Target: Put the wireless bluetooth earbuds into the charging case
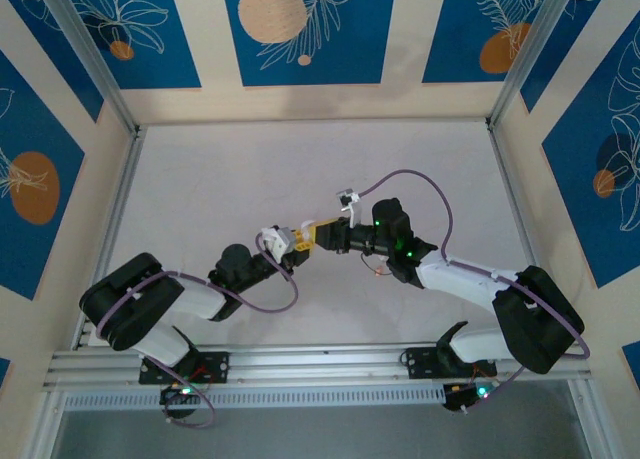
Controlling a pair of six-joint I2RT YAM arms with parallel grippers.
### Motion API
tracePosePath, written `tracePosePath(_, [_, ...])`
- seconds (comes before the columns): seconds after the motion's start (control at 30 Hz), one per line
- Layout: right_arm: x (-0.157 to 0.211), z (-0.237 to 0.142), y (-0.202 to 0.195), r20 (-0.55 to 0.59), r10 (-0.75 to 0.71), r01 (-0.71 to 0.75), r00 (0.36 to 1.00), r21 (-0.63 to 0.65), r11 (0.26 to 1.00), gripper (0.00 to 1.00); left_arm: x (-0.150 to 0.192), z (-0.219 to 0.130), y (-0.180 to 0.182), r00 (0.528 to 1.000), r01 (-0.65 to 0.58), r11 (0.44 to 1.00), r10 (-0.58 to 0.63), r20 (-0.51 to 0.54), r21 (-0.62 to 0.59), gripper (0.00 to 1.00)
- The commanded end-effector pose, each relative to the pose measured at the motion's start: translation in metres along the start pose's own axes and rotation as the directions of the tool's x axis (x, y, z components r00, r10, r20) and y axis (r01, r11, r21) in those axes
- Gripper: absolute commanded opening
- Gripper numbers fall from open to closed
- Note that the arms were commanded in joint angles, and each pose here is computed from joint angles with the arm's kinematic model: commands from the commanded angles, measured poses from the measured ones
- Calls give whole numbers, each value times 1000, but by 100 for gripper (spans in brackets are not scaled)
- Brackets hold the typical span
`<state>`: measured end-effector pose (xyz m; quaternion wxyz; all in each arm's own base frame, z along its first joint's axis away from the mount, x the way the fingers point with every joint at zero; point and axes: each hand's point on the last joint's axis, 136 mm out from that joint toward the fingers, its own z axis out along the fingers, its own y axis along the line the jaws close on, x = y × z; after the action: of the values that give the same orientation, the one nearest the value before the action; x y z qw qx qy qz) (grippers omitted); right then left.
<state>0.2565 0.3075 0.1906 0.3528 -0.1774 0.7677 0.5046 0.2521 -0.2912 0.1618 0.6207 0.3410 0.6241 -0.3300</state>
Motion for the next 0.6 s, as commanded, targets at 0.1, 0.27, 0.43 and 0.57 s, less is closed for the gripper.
tracePosePath(0.1, [16,-2,-7,-51,18,-16,999,36,999,39,-42,-3,-8,989,-39,999,35,143,25,15])
tracePosePath(0.27, [13,-3,-5,-47,14,-12,999,37,999,43,-45,-4,-9,988,-41,999,36,150,31,15])
tracePosePath(0.43, [10,-3,-2,-41,7,-6,999,31,1000,46,-45,-4,-11,988,-44,998,37,149,39,15])
tracePosePath(0.57, [5,-7,3,-27,-7,8,1000,23,1000,49,-43,-4,-11,989,-49,998,42,144,42,15])
